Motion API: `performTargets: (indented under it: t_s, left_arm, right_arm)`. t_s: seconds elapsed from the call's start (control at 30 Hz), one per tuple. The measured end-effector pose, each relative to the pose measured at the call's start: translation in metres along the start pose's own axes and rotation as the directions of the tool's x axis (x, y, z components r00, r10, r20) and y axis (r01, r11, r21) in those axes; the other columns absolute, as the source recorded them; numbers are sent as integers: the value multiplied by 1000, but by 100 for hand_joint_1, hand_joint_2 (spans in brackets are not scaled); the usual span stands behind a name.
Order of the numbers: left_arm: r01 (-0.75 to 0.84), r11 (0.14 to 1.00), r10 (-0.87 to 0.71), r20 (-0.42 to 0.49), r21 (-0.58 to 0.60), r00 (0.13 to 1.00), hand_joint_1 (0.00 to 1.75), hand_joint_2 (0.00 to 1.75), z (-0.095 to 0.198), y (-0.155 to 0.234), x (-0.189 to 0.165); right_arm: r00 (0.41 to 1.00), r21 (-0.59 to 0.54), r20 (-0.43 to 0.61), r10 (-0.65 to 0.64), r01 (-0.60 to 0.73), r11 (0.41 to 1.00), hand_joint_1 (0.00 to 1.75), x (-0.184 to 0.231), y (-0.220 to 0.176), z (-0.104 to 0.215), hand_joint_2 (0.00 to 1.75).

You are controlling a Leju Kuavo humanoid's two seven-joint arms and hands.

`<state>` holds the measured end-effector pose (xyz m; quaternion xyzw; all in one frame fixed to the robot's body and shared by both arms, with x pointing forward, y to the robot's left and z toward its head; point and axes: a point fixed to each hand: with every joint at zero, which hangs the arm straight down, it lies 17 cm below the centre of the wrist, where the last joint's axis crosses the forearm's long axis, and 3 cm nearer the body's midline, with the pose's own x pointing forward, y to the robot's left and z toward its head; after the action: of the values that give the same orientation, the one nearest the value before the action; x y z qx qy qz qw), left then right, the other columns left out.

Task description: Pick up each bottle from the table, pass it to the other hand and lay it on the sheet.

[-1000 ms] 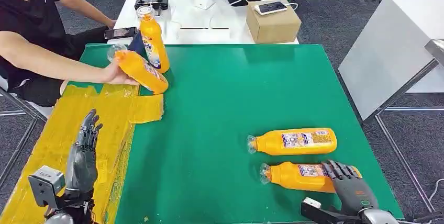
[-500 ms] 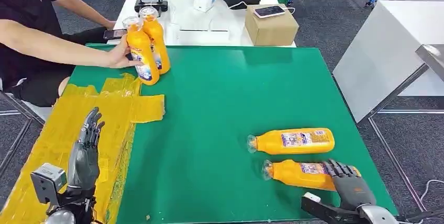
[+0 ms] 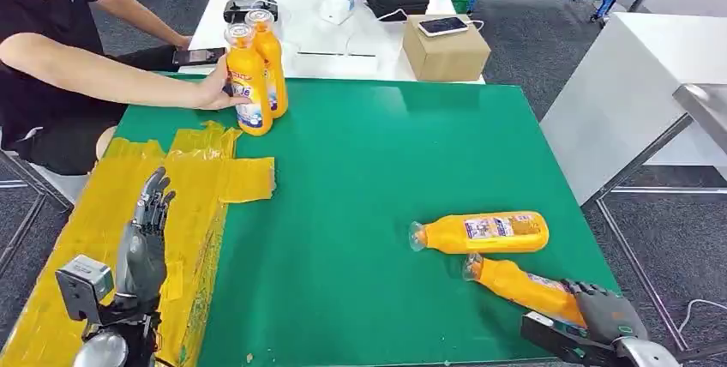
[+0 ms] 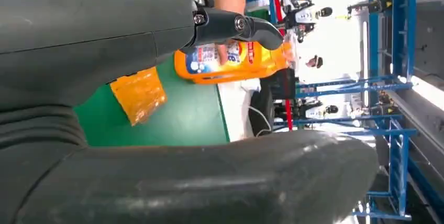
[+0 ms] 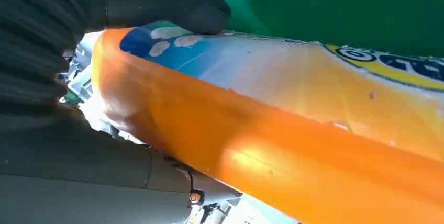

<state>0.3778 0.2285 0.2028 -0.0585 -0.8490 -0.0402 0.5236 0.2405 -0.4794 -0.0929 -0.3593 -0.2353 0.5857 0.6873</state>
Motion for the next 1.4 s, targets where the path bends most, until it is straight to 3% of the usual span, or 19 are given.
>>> performTargets:
  t_s: [0.27, 0.37, 0.4, 0.5, 0.63, 0.77, 0.83, 0.87, 1.1, 1.4]
  left_arm:
    - [-6, 1000, 6, 5, 4, 1000, 0, 0, -1, 1, 2]
    - [-9, 1000, 9, 5, 12, 1000, 0, 0, 7, 3, 3]
    - [-7, 1000, 6, 9, 18, 1000, 0, 0, 11, 5, 6]
    - [5, 1000, -6, 7, 31, 1000, 0, 0, 26, 12, 10]
    - [15, 999, -15, -1, 44, 1000, 0, 0, 42, 17, 15]
    - [35, 997, -34, -17, 67, 999, 0, 0, 54, 24, 18]
    - [40, 996, -38, -22, 75, 999, 0, 0, 58, 26, 19]
    - [41, 996, -39, -23, 79, 999, 0, 175, 59, 26, 19]
    - [23, 996, -22, -6, 83, 1000, 0, 175, 61, 26, 26]
    - [-211, 976, 212, -19, 48, 977, 0, 175, 59, 12, 27]
  right_arm:
    - [999, -36, 17, -30, 31, 999, 175, 2, 2, -11, 175]
    - [985, -68, 128, -112, 121, 990, 175, 28, -8, -14, 175]
    - [966, -80, 210, -152, 172, 982, 175, 48, -14, -10, 175]
    - [883, -102, 408, -232, 297, 949, 175, 109, -42, 11, 175]
    - [691, -106, 639, -337, 514, 851, 175, 185, -96, 60, 175]
    - [520, -110, 774, -360, 671, 733, 175, 221, -159, 108, 175]
    - [484, -112, 801, -352, 699, 706, 175, 228, -174, 123, 175]
    - [470, -114, 811, -348, 711, 694, 175, 230, -179, 129, 175]
    - [404, -128, 860, -311, 762, 635, 175, 239, -211, 156, 175]
    - [334, -96, 890, -311, 803, 588, 175, 257, -238, 161, 175]
